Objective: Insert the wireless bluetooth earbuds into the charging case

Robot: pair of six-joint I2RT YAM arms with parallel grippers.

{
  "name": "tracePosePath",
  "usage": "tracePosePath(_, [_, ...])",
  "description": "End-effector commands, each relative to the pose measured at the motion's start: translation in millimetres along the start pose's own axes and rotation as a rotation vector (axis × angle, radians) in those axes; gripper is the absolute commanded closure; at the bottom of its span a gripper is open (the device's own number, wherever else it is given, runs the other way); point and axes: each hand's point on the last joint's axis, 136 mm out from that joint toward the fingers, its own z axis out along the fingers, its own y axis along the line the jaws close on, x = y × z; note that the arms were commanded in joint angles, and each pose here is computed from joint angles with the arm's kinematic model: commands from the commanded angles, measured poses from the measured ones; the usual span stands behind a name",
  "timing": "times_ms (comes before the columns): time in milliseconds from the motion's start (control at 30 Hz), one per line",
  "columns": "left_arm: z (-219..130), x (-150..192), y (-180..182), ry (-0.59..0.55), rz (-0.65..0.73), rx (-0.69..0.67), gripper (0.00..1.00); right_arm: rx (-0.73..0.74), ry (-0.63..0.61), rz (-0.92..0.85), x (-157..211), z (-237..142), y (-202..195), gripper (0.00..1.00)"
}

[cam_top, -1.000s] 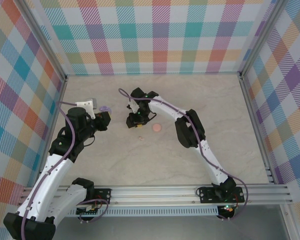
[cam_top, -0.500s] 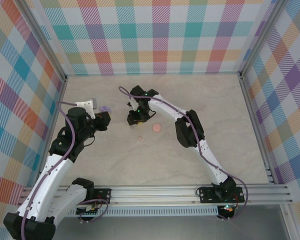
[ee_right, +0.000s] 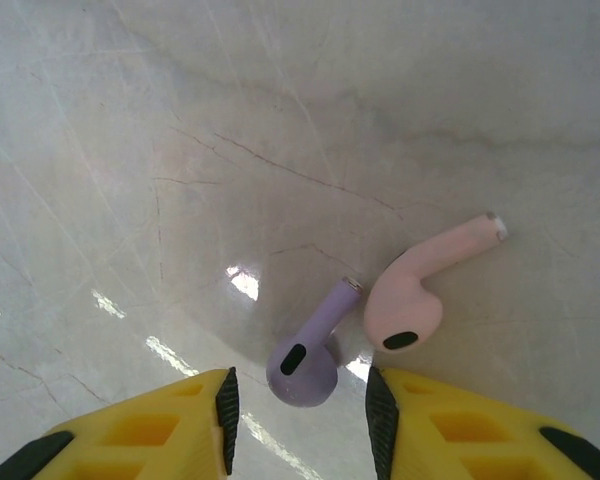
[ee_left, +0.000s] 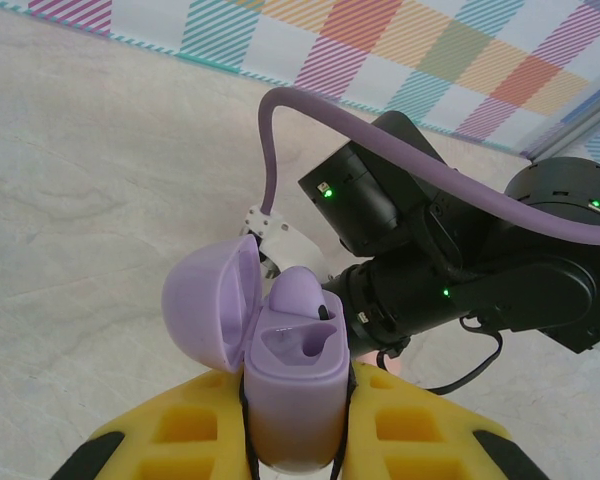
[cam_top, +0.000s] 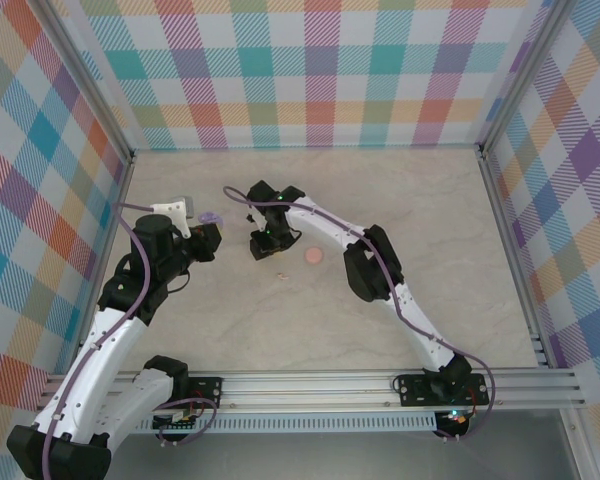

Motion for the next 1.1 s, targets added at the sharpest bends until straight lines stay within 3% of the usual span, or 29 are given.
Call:
tracePosePath(0, [-1.6,-0.7,5.1,-0.01,-0.01,-0.013,1.0,0.06,0.056,0.018,14.2,20.3,-6.3,0.63])
tracePosePath(533, [-0.2,0.9,3.6,-0.001,-0.012,-0.003,1.0,0.161,0.112,-0.036,32.1,22.5,-27.7,0.77])
tracePosePath(1067, [3.7,2.2,0.8,0.011,-0.02,0.014,1.0,0.152,0.129,-0.081,82.9,-18.5,-52.8,0.75])
